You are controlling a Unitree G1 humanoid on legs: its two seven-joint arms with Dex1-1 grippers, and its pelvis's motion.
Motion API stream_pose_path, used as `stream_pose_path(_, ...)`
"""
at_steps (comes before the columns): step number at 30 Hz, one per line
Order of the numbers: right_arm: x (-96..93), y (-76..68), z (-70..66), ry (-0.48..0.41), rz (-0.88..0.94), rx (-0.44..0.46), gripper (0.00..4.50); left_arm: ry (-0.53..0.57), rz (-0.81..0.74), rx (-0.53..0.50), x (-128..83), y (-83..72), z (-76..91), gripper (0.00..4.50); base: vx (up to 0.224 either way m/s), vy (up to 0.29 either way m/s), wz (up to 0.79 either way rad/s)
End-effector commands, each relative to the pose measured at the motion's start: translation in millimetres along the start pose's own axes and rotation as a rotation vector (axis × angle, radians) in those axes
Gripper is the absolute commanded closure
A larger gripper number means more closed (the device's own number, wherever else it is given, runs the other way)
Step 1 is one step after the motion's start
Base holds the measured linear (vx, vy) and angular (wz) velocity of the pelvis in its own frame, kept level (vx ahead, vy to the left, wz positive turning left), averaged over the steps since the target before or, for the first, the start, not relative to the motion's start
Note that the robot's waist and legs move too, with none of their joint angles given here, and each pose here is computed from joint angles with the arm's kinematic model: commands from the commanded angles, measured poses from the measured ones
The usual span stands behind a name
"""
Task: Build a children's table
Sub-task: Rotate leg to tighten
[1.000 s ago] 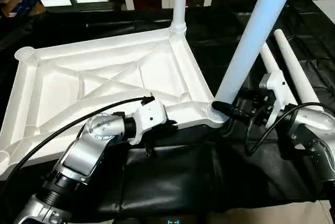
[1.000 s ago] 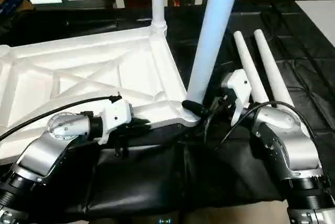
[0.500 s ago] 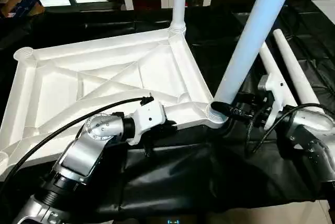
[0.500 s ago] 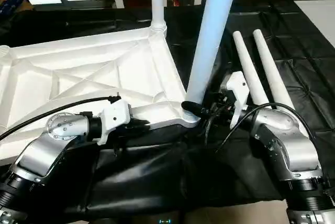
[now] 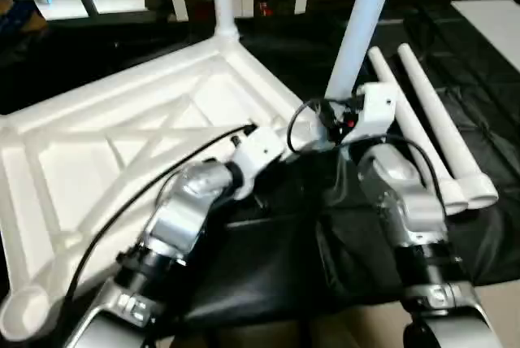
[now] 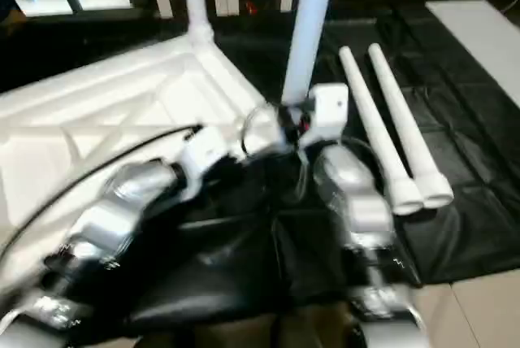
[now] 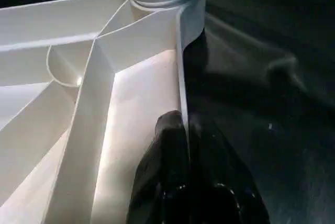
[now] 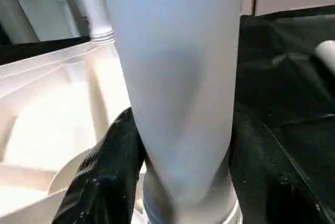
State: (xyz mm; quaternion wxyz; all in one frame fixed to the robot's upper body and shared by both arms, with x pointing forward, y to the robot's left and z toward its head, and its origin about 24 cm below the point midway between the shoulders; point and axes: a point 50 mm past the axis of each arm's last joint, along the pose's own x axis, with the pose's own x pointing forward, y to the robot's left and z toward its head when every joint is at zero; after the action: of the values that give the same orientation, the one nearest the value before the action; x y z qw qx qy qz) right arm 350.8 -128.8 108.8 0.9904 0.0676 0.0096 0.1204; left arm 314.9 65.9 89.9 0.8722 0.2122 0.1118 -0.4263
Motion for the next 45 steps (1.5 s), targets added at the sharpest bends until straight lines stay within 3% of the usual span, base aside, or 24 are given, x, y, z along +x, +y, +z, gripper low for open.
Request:
stream_pose_path(1,-4.1,-18.9,-35.6,0.166,-0.08,0.038,2.55,-0.057,-0.254,0.021,11,-42.5,4.5,4.5,0.0,0.0,0.0)
stream_pose_path(2,-4.6,-14.7,-29.1,0.139,0.011,0.021,2.55,-0.055,-0.253,0.036,7,-38.1,0.8,4.5,0.0,0.0,0.0)
stream_pose_path(4,-6.0,-10.9,-22.2,0.106,0.087,0.008,1.99,-0.042,-0.245,0.044,3,-33.8,-3.5,4.5,0.0,0.0,0.0)
stream_pose_path(8,-25.1,-21.8,3.9,0.024,0.298,-0.081,1.76,-0.039,-0.27,0.084,-18,-21.3,-19.7,4.5,0.0,0.0,0.0)
stream_pose_path(9,-38.5,-28.8,10.5,0.043,0.42,-0.138,1.64,-0.028,-0.283,0.086,-28,-16.6,-27.0,4.5,0.054,-0.01,0.07)
stream_pose_path(11,-44.6,-31.5,12.7,0.055,0.472,-0.168,1.42,-0.024,-0.286,0.083,-32,-14.8,-29.7,4.5,0.058,-0.006,0.04)
stream_pose_path(12,-61.8,-40.1,16.2,0.111,0.59,-0.231,1.37,-0.009,-0.291,0.074,-41,-10.5,-36.3,4.5,0.062,0.012,0.01)
stream_pose_path(15,-69.8,-47.6,19.7,0.127,0.615,-0.249,1.13,0.005,-0.294,0.074,-45,-8.6,-40.5,4.5,0.021,0.004,0.0)
stream_pose_path(21,-70.6,-51.8,23.7,0.092,0.618,-0.219,1.5,0.007,-0.301,0.076,-49,-7.9,-43.0,4.5,0.0,0.0,0.0)
stream_pose_path(22,-70.8,-50.7,23.7,0.093,0.627,-0.201,1.75,0.003,-0.304,0.077,-50,-7.8,-42.9,4.5,0.0,0.0,0.0)
stream_pose_path(31,-71.3,-44.2,21.7,0.096,0.672,-0.157,2.42,-0.008,-0.319,0.076,-52,-9.2,-42.6,4.5,0.0,0.0,0.0)
stream_pose_path(35,-71.0,-44.3,19.3,0.104,0.654,-0.156,2.51,-0.008,-0.32,0.075,-53,-9.6,-42.9,4.5,0.0,0.0,0.0)
stream_pose_path(38,-66.4,-45.1,8.2,0.141,0.559,-0.165,2.52,0.006,-0.314,0.076,-51,-10.6,-44.0,4.5,0.0,0.0,0.0)
stream_pose_path(40,-57.2,-47.0,-5.5,0.181,0.4,-0.163,2.53,0.025,-0.293,0.068,-45,-12.3,-43.1,4.5,0.0,0.0,0.0)
stream_pose_path(43,-34.1,-51.6,-27.8,0.212,-0.048,-0.048,2.54,0.038,-0.231,0.018,-20,-22.5,-31.4,4.5,0.0,0.0,0.0)
stream_pose_path(45,-29.2,-49.3,-34.1,0.221,-0.143,-0.012,2.54,0.04,-0.217,0.012,-11,-27.0,-26.4,4.5,-0.058,0.014,-0.04)
